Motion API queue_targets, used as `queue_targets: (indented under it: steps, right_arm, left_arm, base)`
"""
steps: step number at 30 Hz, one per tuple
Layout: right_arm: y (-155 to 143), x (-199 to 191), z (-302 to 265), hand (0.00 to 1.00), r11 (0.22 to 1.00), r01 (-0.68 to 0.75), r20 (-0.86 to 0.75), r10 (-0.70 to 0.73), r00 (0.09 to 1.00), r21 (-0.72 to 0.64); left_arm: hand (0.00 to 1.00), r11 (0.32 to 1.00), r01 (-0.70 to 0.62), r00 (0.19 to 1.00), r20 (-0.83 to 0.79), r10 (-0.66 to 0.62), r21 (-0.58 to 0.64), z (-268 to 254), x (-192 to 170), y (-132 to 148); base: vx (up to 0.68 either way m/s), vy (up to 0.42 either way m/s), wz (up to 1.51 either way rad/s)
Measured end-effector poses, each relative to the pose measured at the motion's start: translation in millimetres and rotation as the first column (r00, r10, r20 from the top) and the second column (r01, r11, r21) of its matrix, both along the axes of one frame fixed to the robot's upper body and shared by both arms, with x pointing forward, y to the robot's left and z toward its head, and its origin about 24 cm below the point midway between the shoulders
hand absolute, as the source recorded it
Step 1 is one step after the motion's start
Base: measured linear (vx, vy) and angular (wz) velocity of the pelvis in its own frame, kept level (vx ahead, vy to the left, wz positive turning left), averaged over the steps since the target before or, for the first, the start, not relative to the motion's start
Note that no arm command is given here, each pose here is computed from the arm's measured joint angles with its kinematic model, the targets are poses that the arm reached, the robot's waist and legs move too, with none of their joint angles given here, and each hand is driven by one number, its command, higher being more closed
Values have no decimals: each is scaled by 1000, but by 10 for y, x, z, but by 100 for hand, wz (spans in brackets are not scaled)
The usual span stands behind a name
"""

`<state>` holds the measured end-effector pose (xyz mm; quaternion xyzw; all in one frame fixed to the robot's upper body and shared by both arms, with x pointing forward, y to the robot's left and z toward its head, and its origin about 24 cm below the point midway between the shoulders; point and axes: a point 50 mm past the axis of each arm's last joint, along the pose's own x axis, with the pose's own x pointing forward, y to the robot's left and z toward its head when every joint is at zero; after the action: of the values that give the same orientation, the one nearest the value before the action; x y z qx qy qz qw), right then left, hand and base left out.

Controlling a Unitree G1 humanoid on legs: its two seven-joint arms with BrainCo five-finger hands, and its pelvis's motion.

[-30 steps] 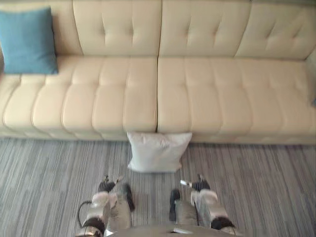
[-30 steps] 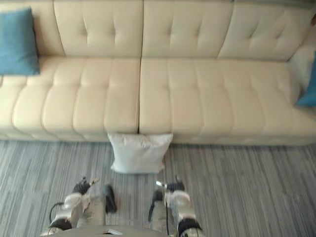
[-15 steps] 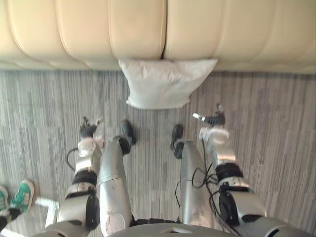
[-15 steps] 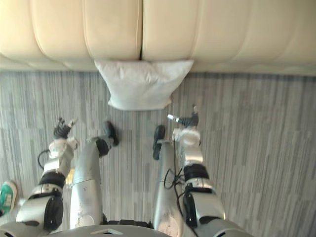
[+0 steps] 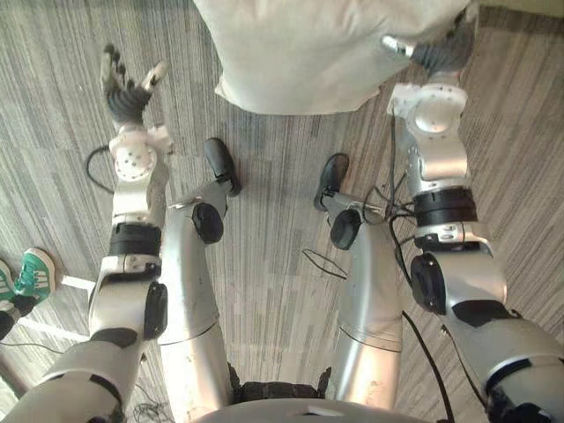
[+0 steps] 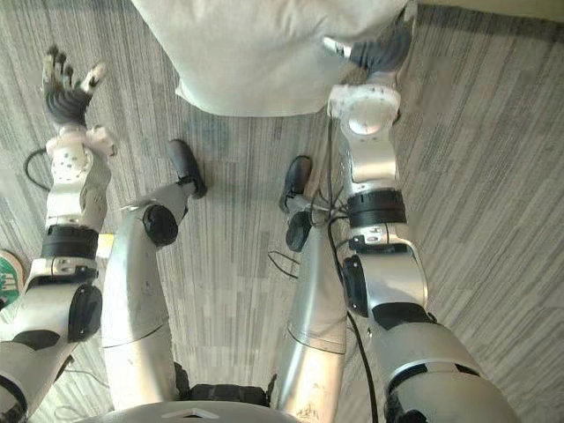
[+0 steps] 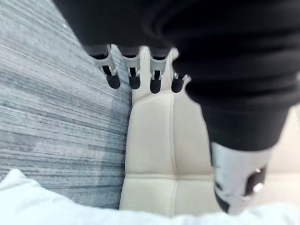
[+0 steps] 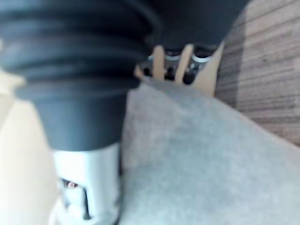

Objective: Pick up cushions and gather them together orderly.

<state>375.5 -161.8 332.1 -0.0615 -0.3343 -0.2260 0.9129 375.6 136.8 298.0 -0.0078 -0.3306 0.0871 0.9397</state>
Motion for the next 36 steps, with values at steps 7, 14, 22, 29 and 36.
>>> queue_targets:
  steps: [7, 14, 22, 29, 36]
  right_arm:
    - [126, -65, 86, 100, 999, -46, 46, 47, 998, -15]
    - [242, -152, -95, 100, 989, -150, 59, 149, 987, 14]
    - [344, -353, -680, 100, 958, -269, 37, 266, 963, 100]
    - [274, -689, -1399, 100, 948, -276, -71, 290, 955, 155]
    - [223, -1135, -2260, 100, 944, -270, -327, 321, 889, 192]
  left_arm:
    - [100, 998, -62, 997, 48, 62, -5, 195, -39, 24]
    - [100, 996, -87, 995, 59, 86, 3, 202, -89, 122]
    - [100, 995, -42, 996, 72, 49, -87, -221, -364, 119]
    - [100, 989, -19, 998, -59, 10, -148, -955, -668, 5]
    - [100, 991, -18, 963, -269, -19, -135, -1674, -1020, 7]
  base:
    - [-51, -20, -4]
    - [-35, -25, -1]
    - [-11, -24, -6]
    - [93, -14, 3]
    - [85, 27, -4]
